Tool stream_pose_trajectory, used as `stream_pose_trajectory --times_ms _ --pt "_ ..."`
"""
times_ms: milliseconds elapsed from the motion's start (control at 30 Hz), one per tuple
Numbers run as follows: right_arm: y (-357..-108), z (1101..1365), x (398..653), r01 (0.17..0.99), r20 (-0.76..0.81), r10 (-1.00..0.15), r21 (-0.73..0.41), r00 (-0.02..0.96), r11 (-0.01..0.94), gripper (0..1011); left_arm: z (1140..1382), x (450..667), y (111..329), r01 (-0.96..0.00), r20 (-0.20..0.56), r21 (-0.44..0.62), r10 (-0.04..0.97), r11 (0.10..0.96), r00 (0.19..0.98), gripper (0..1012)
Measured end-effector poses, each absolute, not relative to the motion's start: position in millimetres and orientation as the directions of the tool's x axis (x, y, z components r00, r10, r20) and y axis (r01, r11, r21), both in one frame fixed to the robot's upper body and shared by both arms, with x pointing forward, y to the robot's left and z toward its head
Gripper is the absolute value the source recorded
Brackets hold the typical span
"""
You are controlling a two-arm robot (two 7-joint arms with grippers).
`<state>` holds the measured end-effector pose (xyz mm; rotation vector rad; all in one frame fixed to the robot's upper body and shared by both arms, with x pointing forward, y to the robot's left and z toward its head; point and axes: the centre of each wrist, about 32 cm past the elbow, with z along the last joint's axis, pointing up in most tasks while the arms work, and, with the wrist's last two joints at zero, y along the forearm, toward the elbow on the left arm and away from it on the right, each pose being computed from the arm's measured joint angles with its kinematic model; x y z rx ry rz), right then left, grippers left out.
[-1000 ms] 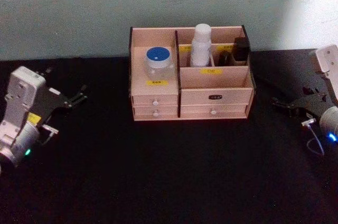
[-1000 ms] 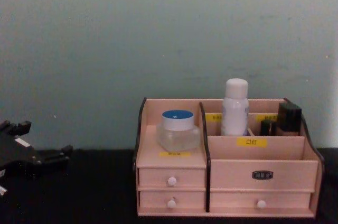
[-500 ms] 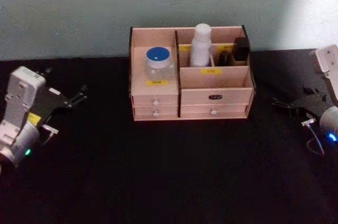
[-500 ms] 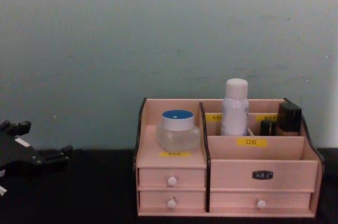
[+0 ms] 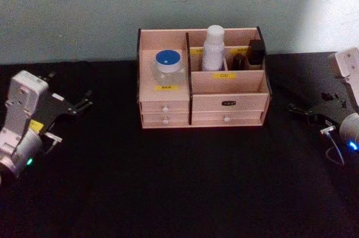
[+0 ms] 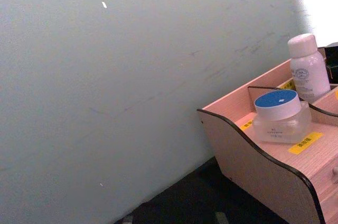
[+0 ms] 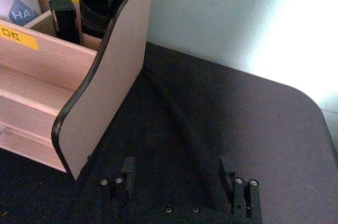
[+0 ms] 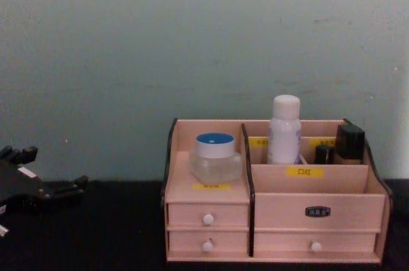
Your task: Pick up the facial cleanser and watermelon frost from the table and place them into the tiered storage box.
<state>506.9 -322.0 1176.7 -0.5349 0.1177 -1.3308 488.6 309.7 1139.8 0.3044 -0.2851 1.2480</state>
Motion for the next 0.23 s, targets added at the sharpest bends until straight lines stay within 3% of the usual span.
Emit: stream_pose_trajectory --times_ms 233 --pt "-322.0 1176.7 506.9 0.890 0.217 -0.943 -0.434 0.251 0.137 1000 1139.8 488.6 309.7 -0.955 0.374 0.070 0.880 0.287 0.292 1001"
